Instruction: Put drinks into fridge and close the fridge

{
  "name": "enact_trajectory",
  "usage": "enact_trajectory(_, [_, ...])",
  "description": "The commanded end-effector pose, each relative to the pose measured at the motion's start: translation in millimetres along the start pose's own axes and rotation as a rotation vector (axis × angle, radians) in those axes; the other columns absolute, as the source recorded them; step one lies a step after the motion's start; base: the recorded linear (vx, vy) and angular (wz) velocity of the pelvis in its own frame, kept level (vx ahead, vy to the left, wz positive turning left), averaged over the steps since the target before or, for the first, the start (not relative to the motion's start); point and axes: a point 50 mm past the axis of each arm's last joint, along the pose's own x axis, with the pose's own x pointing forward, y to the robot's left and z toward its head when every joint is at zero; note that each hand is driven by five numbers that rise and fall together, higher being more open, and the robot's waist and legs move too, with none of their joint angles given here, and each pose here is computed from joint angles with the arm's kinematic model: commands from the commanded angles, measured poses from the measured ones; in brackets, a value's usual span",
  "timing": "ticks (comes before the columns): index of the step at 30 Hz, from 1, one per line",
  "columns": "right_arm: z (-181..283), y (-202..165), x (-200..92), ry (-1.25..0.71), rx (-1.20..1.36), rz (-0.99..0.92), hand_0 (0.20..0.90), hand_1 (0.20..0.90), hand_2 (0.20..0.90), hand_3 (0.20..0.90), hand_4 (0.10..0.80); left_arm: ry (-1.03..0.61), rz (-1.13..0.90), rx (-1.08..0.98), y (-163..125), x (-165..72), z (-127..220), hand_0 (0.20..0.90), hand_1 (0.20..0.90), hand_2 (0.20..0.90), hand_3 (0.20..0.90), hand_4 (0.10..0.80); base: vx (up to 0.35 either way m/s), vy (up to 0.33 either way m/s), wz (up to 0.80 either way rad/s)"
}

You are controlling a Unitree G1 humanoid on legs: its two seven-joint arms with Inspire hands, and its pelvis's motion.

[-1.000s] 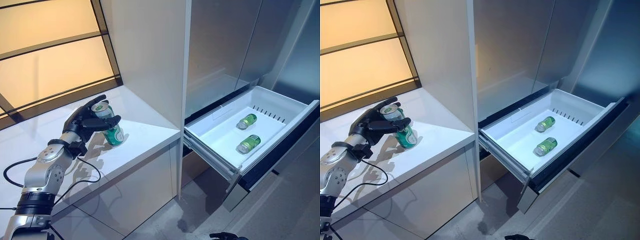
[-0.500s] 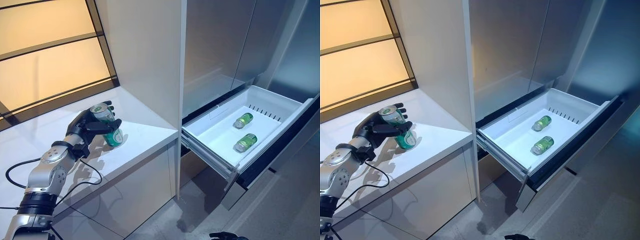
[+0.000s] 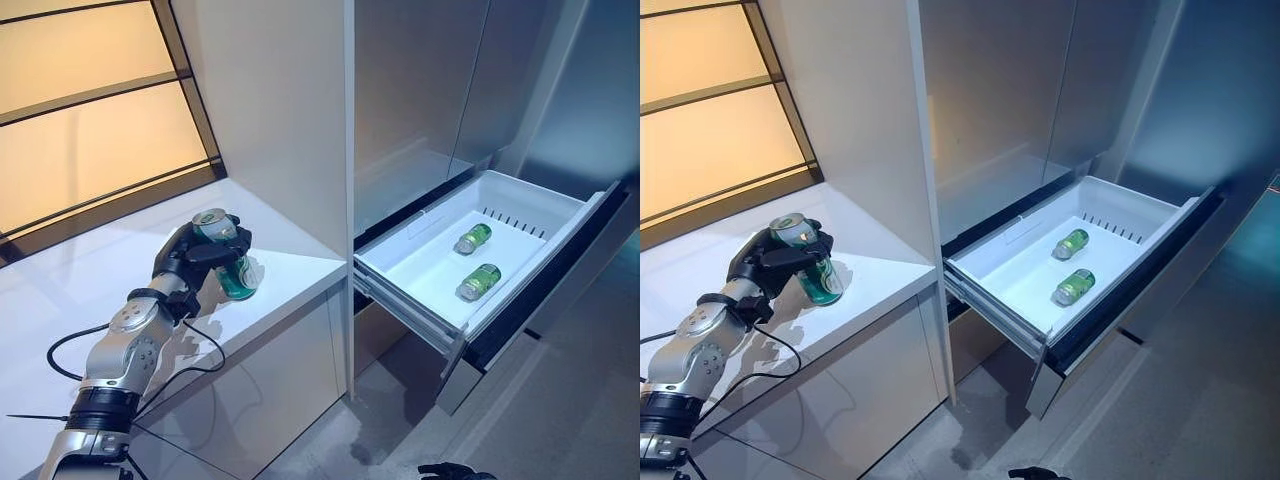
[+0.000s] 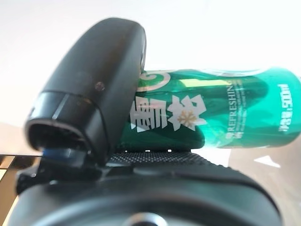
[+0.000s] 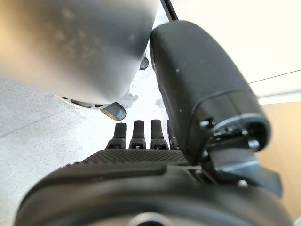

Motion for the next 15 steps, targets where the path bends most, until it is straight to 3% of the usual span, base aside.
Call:
enact_trajectory(1, [-10.5,-3.2,-0.8,0.053,-0.060,0.000,0.900,0.900,0.900,0.900,0.800,-0.485,-0.081,-0.014,-16.6,8.8,108.8,0.300,0.300,0.300,0.200,0.100,0.000,0.000,0.00])
enact_trajectory(9, [55.8,13.2,-8.6,-0.273,-0.146,0.087,0.900,0.900,0.900,0.900,0.800,-0.629,-0.310,-0.055,-55.7,-9.6,135.1,0.300,0.300,0.300,0.200,0.100,-0.022,-0.008,0.00])
enact_trajectory(15, [125.4,51.5,-50.6,-0.617,-0.114,0.290,0.900,0.900,0.900,0.900,0.800,-0.696,-0.525,-0.041,-85.8,-23.2,143.6,0.300,0.300,0.300,0.200,0.100,-0.065,-0.022,-0.01])
